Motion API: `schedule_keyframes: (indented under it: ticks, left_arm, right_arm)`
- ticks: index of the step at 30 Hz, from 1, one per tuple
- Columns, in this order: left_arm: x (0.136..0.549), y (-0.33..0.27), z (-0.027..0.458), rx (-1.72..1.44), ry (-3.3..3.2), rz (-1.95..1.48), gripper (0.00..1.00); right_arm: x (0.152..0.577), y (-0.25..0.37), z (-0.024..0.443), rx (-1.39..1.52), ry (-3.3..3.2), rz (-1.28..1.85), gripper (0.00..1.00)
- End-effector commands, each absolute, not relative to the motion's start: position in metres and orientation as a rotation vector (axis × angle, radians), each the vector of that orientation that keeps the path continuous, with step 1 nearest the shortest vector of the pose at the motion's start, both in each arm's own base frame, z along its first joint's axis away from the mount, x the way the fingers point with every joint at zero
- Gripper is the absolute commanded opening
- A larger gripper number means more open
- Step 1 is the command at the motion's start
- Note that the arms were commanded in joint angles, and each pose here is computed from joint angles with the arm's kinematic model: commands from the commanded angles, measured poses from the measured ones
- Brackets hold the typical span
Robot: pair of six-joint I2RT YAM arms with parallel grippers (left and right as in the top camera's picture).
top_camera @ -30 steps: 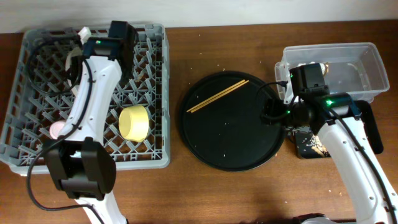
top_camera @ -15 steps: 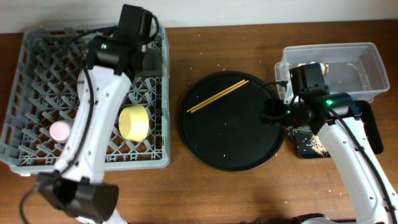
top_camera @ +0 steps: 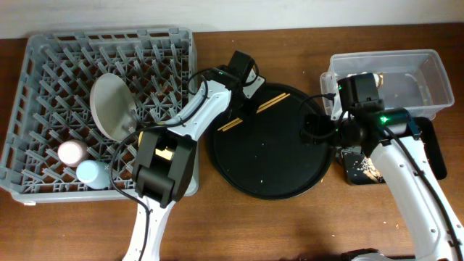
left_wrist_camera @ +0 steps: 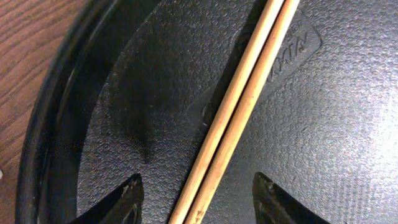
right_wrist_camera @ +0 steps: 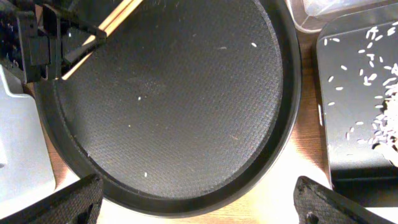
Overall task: Sort waste into correct bins and load items into the dishwasher rack
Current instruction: 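Grasp the wooden chopsticks on the tray with the left gripper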
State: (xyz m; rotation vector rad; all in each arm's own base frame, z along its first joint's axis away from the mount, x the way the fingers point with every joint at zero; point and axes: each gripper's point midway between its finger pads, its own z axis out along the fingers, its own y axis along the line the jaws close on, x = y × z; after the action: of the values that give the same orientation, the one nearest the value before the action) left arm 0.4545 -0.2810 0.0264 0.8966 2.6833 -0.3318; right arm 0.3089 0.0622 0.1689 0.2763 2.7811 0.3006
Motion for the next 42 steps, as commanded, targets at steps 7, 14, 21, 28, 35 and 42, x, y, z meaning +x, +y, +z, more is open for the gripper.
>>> schedule_keyframes:
  ticks: [7,14,21,28,35,42]
  left_arm:
    - [0.463,-0.282,0.013,0.909,2.641,-0.241,0.31]
    - [0.437,-0.295,-0.025,0.994,2.715,-0.236,0.18]
    - [0.435,-0.301,0.007,1.000,2.727,-0.231,0.28]
    - [0.450,-0.281,0.009,0.962,2.714,-0.038,0.24]
    - [0.449,-0.280,0.034,0.942,2.715,-0.061,0.24]
    - [0.469,-0.267,0.041,0.886,2.669,0.009,0.25]
  right_arm:
    - [0.310,0.059,0.173,0.278,2.775,0.286,0.98]
    - [0.310,0.059,0.172,0.278,2.776,0.286,0.98]
    - [0.308,0.059,0.172,0.280,2.783,0.284,0.99]
    - [0.308,0.059,0.172,0.280,2.783,0.284,0.98]
    - [0.308,0.059,0.172,0.280,2.783,0.284,0.98]
    - [0.308,0.059,0.172,0.280,2.782,0.284,0.98]
